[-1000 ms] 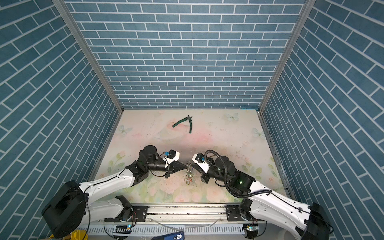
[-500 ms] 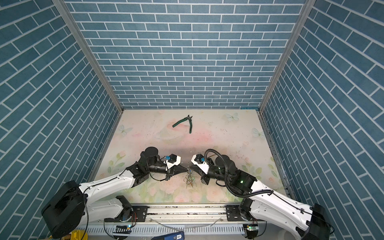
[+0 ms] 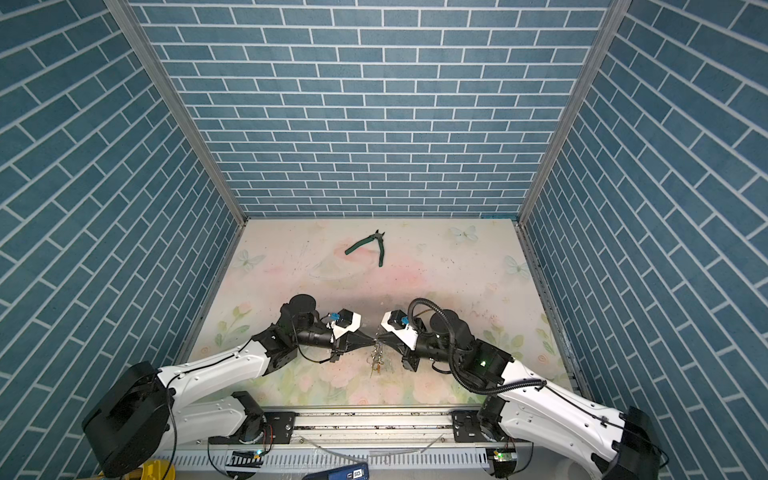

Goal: Put the keys on the keyring

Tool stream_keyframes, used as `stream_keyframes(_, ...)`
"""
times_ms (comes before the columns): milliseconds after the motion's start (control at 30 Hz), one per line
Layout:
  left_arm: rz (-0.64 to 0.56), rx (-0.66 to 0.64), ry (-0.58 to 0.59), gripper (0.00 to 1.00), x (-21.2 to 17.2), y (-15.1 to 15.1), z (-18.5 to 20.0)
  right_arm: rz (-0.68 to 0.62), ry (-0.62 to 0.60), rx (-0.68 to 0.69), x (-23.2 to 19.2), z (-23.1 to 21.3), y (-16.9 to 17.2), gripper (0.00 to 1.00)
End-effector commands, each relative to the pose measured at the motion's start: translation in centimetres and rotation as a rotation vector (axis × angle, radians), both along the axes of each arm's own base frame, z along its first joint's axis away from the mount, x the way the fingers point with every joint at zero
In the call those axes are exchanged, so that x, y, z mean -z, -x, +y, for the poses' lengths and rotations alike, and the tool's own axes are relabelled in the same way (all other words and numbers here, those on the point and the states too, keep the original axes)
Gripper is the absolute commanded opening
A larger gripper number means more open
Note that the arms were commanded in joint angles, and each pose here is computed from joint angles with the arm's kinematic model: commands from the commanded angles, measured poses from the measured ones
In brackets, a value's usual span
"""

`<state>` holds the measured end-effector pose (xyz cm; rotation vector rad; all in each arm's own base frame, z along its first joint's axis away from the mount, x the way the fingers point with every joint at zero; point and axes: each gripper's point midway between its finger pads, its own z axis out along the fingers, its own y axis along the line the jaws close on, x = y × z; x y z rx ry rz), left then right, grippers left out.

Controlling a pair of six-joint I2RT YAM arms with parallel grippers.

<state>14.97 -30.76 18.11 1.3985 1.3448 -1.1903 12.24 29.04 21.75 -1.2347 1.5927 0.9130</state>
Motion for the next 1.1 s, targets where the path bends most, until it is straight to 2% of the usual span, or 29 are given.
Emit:
stream_keyframes(0, -0.001, 0.026, 0.002, 0.0, 0.4, 0.8, 0.2, -0.067, -0.041, -0.003, -2.6, -0.1, 0.0, 0.0)
stream_keyframes(1067, -0.039, 0.028, 0.009, 0.0, 0.3, 1.0, 0.1, -0.019, -0.016, -0.076, -2.1, 0.4, 1.1, 0.0)
